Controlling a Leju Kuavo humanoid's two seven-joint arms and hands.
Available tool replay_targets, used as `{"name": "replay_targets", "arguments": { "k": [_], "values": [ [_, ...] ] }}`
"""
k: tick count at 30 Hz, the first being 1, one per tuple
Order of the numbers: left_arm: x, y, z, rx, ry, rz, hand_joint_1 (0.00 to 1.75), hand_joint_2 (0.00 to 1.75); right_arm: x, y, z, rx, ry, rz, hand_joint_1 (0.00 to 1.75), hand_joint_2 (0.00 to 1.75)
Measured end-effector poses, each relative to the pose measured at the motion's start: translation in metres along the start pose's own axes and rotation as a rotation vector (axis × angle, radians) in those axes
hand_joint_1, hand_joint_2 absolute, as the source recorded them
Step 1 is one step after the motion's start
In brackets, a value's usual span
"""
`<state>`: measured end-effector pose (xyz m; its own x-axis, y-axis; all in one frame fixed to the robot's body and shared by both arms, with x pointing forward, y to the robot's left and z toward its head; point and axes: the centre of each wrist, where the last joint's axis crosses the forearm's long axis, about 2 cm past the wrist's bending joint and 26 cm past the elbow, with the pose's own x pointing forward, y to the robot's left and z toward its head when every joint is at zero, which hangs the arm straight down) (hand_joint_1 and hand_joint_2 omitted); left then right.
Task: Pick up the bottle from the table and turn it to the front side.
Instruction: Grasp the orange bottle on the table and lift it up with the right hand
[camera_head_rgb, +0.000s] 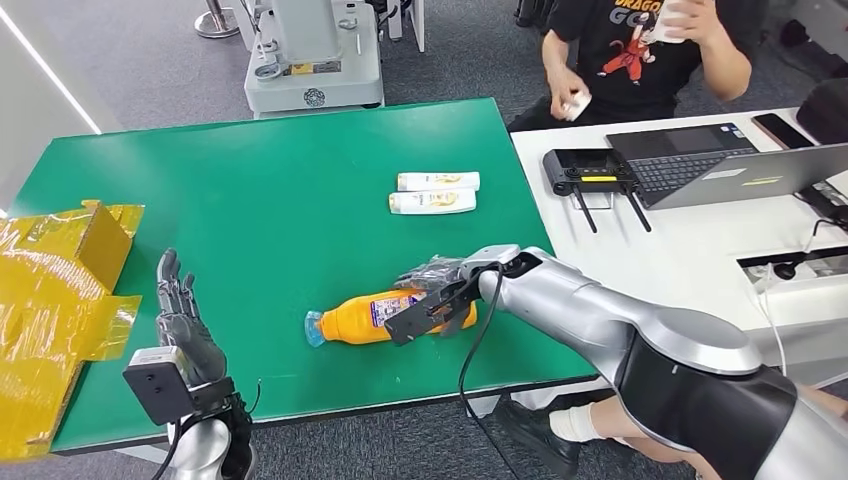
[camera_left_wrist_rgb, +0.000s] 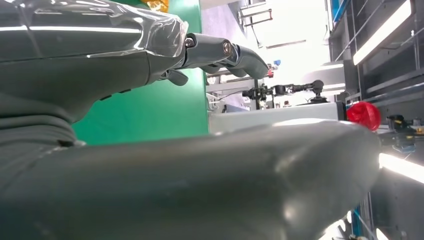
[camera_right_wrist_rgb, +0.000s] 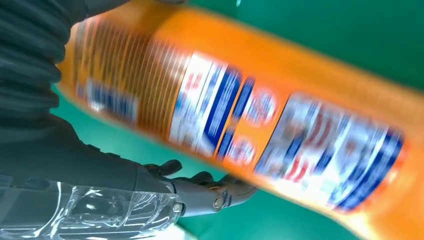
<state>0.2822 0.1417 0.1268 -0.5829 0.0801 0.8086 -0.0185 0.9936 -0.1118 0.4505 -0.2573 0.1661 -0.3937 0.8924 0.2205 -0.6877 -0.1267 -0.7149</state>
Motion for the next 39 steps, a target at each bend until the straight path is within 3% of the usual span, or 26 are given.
{"name": "replay_targets", "arguments": {
  "k": [8, 17, 21, 28, 33, 39],
  "values": [
    [-0.005, -0.004, 0.003, -0.036, 0.026, 0.019, 0.0, 0.0, -0.011, 0.028, -0.003, -0.017, -0.015, -0.032, 0.0, 1.75],
    [-0.006, -0.005, 0.005, -0.043, 0.027, 0.005, 0.0, 0.0, -0.008, 0.03, -0.005, -0.015, -0.015, -0.036, 0.0, 1.75],
    [-0.006, -0.005, 0.005, -0.048, 0.025, 0.0, 0.0, 0.0, -0.007, 0.031, -0.006, -0.026, -0.022, -0.037, 1.75, 1.75],
    [-0.006, -0.005, 0.006, -0.058, 0.023, -0.006, 0.0, 0.0, -0.004, 0.034, -0.008, -0.055, -0.033, -0.032, 1.75, 1.75],
    [-0.006, -0.005, 0.006, -0.062, 0.019, -0.018, 0.0, 0.0, 0.015, 0.05, -0.019, -0.165, -0.088, -0.054, 1.75, 1.75],
    [-0.007, -0.005, 0.007, -0.064, 0.022, -0.02, 0.0, 0.0, 0.019, 0.057, -0.022, -0.219, -0.118, -0.088, 1.75, 1.75]
  ]
}}
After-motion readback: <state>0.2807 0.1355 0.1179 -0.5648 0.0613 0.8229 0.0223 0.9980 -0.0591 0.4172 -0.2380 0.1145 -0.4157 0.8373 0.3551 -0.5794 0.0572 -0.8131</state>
